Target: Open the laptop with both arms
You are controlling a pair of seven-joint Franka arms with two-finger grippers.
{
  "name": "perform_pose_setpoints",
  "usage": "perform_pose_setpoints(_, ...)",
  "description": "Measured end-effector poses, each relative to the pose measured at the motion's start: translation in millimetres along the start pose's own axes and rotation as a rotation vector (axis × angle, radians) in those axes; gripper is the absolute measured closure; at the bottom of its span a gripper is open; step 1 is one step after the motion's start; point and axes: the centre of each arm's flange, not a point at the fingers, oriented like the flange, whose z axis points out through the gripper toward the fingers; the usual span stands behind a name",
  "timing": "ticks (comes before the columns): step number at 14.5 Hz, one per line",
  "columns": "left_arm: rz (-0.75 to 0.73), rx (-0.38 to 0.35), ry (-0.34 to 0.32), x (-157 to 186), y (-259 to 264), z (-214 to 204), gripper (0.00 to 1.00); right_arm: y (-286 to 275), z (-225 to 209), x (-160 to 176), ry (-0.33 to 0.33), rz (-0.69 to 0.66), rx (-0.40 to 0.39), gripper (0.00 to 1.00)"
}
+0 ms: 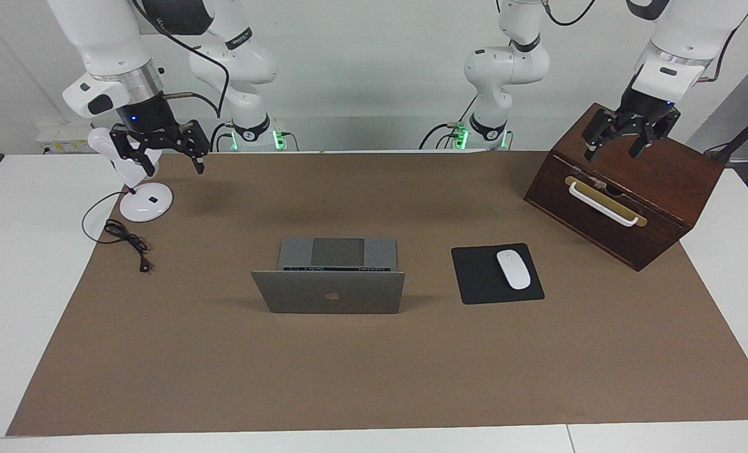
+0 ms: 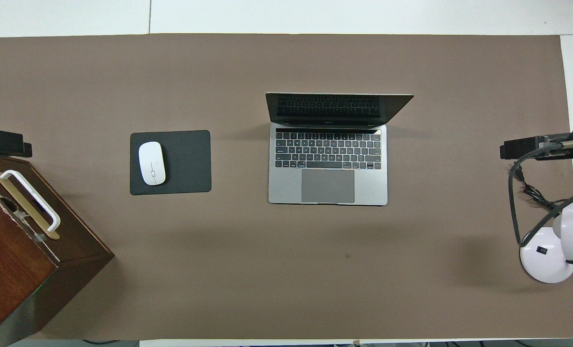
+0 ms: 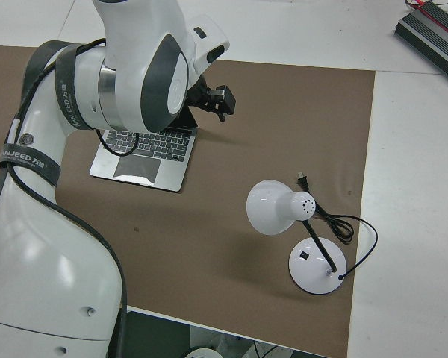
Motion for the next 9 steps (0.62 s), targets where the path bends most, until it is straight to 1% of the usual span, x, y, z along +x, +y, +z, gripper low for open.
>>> perform_pose_setpoints(9, 0.000, 0.000, 0.000, 0.0, 0.0, 0.0, 0.00, 5.6, 0.7, -1.2, -0.011, 0.007, -0.009, 0.00)
